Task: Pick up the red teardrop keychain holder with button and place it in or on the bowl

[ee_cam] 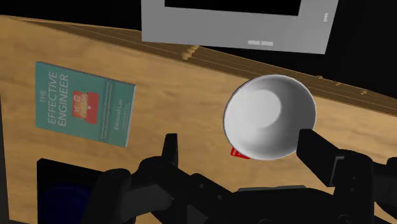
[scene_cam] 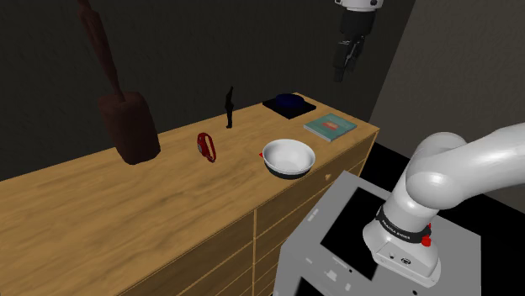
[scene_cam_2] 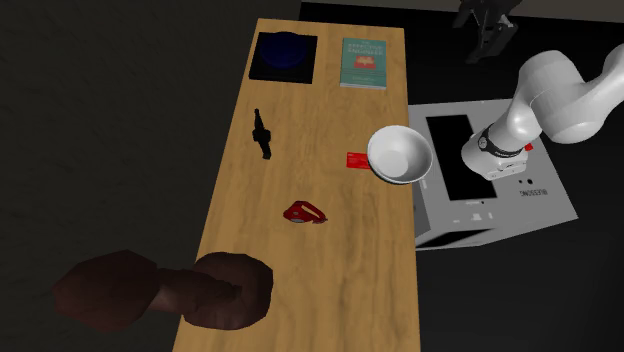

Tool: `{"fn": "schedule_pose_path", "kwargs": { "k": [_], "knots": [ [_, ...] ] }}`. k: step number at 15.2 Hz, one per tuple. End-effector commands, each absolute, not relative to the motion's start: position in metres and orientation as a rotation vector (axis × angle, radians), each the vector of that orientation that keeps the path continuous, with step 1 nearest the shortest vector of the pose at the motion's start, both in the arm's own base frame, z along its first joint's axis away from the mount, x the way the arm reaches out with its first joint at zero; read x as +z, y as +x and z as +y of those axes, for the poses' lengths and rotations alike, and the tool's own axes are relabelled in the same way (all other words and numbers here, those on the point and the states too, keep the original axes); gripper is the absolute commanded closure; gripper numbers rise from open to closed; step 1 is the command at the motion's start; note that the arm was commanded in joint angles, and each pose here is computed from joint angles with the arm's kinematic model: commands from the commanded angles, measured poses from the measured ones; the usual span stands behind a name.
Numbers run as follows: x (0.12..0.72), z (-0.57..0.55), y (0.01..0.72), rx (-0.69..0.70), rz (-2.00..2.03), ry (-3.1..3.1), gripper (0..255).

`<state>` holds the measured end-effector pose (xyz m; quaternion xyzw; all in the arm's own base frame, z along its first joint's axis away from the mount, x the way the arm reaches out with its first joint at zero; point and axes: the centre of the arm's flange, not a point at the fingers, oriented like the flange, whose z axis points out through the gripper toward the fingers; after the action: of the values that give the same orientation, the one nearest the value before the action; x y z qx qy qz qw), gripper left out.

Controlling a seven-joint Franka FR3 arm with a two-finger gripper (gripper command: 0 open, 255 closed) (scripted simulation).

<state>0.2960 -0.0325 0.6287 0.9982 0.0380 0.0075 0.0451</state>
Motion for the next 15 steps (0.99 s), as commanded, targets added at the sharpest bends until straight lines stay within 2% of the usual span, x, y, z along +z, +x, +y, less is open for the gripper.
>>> {"fn": "schedule_pose_path", "kwargs": {
  "k": [1,15],
  "knots": [
    [0.629,-0.032,0.296,0.023,0.116,3.049,0],
    [0.541,0.054,0.429,-0.001,-0.023,3.117,0]
  ]
}}
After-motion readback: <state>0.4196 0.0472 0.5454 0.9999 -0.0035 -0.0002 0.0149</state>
